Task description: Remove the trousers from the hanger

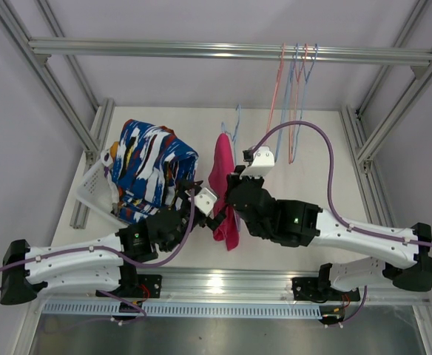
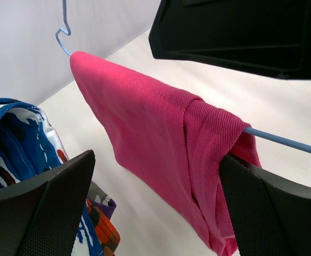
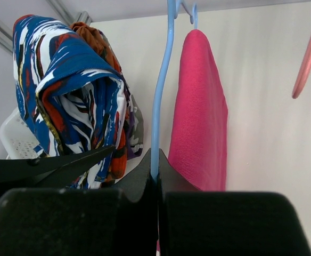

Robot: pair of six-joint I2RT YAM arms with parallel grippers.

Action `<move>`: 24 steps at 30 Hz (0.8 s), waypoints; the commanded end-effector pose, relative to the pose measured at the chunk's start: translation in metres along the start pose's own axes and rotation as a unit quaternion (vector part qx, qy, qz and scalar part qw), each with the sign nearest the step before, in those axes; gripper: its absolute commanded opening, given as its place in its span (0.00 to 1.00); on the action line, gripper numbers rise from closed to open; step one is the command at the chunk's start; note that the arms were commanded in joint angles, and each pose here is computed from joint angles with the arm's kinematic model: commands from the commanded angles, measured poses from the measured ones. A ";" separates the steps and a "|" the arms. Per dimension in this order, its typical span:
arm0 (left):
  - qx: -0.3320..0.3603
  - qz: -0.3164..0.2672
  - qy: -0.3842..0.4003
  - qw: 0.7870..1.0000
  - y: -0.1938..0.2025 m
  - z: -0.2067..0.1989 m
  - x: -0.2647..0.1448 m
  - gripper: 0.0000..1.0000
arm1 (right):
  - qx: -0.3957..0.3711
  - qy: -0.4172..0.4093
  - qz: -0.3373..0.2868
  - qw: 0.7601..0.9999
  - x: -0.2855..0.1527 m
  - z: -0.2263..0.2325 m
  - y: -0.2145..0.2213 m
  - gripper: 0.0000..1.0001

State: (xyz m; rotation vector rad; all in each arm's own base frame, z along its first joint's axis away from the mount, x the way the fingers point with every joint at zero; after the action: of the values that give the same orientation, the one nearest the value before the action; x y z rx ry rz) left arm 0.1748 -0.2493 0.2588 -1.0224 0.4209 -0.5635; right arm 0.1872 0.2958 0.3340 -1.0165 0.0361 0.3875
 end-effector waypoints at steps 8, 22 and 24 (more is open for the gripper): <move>0.010 0.013 -0.060 0.998 -0.007 0.016 0.008 0.99 | 0.098 -0.052 -0.015 0.994 -0.018 0.020 -0.024 0.00; -0.053 0.018 -0.114 0.992 -0.009 0.032 0.001 0.99 | 0.158 -0.074 -0.013 0.985 -0.011 0.053 -0.011 0.00; -0.056 0.024 -0.122 0.991 -0.008 0.032 0.000 0.99 | 0.163 -0.075 -0.017 0.984 -0.011 0.057 -0.015 0.00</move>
State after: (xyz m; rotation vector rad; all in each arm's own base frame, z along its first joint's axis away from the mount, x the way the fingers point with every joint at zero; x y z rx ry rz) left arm 0.1905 -0.2345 0.2473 -1.0217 0.3336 -0.3822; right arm 0.1706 0.3238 0.3290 -0.8787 0.0137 0.4830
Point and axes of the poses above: each gripper's point midway between its finger pads, its own x axis out along the fingers, its own z axis along the line the jaws close on, y = z × x, the point moved 3 cm from there along -x, back along the fingers, and after that the axes turned 14 degrees about x, right-handed, at the moved point
